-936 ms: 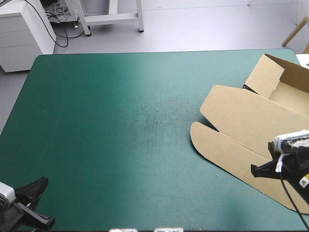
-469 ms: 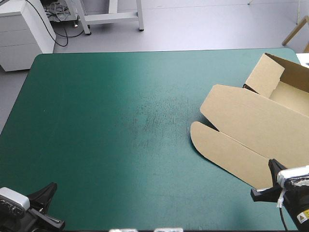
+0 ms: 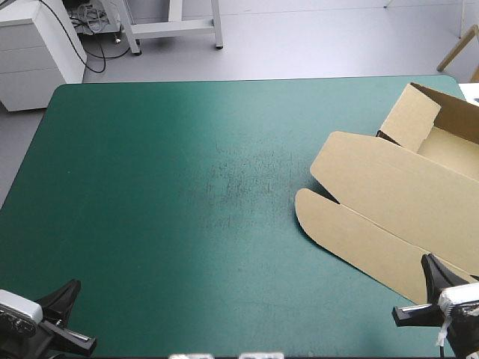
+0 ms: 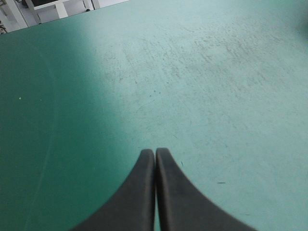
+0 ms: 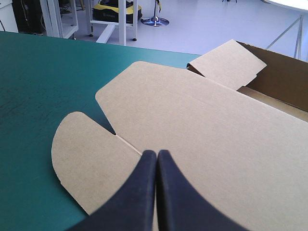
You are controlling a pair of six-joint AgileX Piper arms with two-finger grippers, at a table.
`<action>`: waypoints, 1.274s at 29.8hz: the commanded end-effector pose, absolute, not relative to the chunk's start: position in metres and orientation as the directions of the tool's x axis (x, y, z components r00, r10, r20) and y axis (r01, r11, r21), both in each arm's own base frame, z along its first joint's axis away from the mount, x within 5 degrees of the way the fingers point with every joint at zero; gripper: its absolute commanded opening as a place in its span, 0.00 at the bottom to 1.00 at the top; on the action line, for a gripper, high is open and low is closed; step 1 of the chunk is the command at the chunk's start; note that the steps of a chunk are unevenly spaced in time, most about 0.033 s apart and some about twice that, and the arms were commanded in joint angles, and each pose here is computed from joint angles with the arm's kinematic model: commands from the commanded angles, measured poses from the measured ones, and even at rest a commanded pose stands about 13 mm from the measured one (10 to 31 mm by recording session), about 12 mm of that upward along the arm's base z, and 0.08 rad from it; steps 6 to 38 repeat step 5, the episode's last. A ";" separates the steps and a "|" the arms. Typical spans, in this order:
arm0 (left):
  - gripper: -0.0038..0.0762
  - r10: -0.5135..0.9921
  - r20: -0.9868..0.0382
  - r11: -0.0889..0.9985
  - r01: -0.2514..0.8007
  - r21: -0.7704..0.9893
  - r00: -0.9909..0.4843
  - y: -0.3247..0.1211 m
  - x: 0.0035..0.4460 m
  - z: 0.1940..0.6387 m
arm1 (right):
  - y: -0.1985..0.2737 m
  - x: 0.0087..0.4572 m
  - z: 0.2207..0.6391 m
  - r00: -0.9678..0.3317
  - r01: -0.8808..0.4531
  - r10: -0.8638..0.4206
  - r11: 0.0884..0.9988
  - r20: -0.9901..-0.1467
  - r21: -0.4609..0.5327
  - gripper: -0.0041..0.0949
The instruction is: Fold the box
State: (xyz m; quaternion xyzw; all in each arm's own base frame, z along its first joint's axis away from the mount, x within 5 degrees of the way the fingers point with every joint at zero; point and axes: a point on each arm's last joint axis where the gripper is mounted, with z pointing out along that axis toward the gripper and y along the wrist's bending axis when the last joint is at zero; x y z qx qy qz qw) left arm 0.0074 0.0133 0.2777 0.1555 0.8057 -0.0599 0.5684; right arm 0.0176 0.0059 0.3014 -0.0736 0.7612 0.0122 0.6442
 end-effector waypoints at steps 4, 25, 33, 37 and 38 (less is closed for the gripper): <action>0.04 0.147 -0.966 0.945 0.318 0.074 -0.213 0.014 0.006 0.289 | 0.006 0.018 0.315 -0.071 -0.118 -0.086 0.990 -0.994 -0.077 0.02; 0.04 0.147 -0.966 0.945 0.318 0.074 -0.213 0.014 0.006 0.289 | 0.006 0.018 0.315 -0.071 -0.118 -0.086 0.990 -0.994 -0.077 0.02; 0.04 0.147 -0.966 0.945 0.318 0.074 -0.213 0.014 0.006 0.289 | 0.006 0.018 0.315 -0.071 -0.118 -0.086 0.990 -0.994 -0.077 0.02; 0.04 0.147 -0.966 0.945 0.318 0.074 -0.213 0.014 0.006 0.289 | 0.006 0.018 0.315 -0.071 -0.118 -0.086 0.990 -0.994 -0.077 0.02; 0.04 0.147 -0.966 0.945 0.318 0.074 -0.213 0.014 0.006 0.289 | 0.006 0.018 0.315 -0.071 -0.118 -0.086 0.990 -0.994 -0.077 0.02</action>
